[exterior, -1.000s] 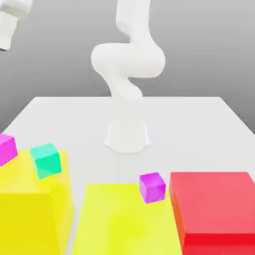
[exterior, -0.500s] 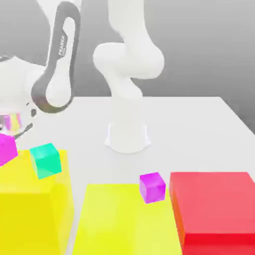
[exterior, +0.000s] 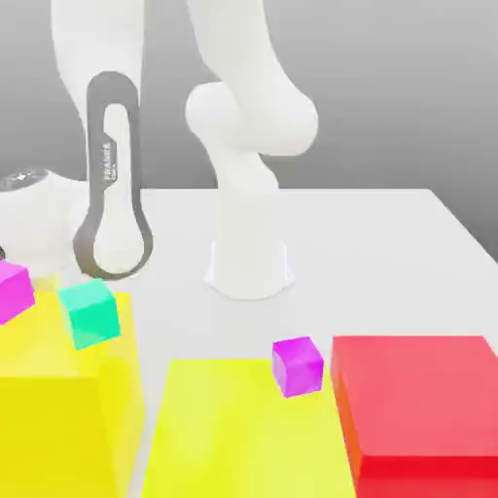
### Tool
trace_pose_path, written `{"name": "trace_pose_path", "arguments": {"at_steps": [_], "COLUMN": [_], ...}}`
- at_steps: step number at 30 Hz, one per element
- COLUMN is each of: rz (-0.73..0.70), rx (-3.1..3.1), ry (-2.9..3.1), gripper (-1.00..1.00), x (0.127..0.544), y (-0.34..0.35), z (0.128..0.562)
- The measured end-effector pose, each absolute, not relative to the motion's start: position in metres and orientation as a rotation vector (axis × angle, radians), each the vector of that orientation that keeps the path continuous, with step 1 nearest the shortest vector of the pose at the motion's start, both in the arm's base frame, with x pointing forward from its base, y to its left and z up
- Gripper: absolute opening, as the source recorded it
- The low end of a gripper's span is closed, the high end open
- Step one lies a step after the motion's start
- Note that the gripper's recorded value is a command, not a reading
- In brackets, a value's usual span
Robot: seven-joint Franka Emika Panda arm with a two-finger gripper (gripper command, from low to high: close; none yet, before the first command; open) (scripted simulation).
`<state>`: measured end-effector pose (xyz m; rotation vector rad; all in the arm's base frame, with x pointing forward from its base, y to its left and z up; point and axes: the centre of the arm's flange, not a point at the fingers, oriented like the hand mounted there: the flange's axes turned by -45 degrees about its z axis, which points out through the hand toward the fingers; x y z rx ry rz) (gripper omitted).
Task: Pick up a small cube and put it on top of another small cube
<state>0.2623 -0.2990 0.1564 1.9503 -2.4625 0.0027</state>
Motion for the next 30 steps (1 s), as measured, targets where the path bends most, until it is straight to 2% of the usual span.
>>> {"name": "trace_pose_path", "arguments": {"at_steps": [4, 15, 19, 25, 27, 30], "rz": [-0.001, -0.018, 0.033, 0.170, 0.178, 0.133], "rx": [1.964, 2.280, 2.510, 2.901, 2.939, 2.945], "ry": [-2.457, -2.324, -2.190, -1.869, -1.811, -1.738], "gripper": [-1.00, -1.00, -1.00, -1.00, -1.00, -1.00], "x": [0.261, 0.262, 0.297, 0.361, 0.379, 0.415], "y": [-0.301, -0.360, -0.376, -0.376, -0.364, -0.318], "z": [0.191, 0.223, 0.266, 0.360, 0.392, 0.417]}}
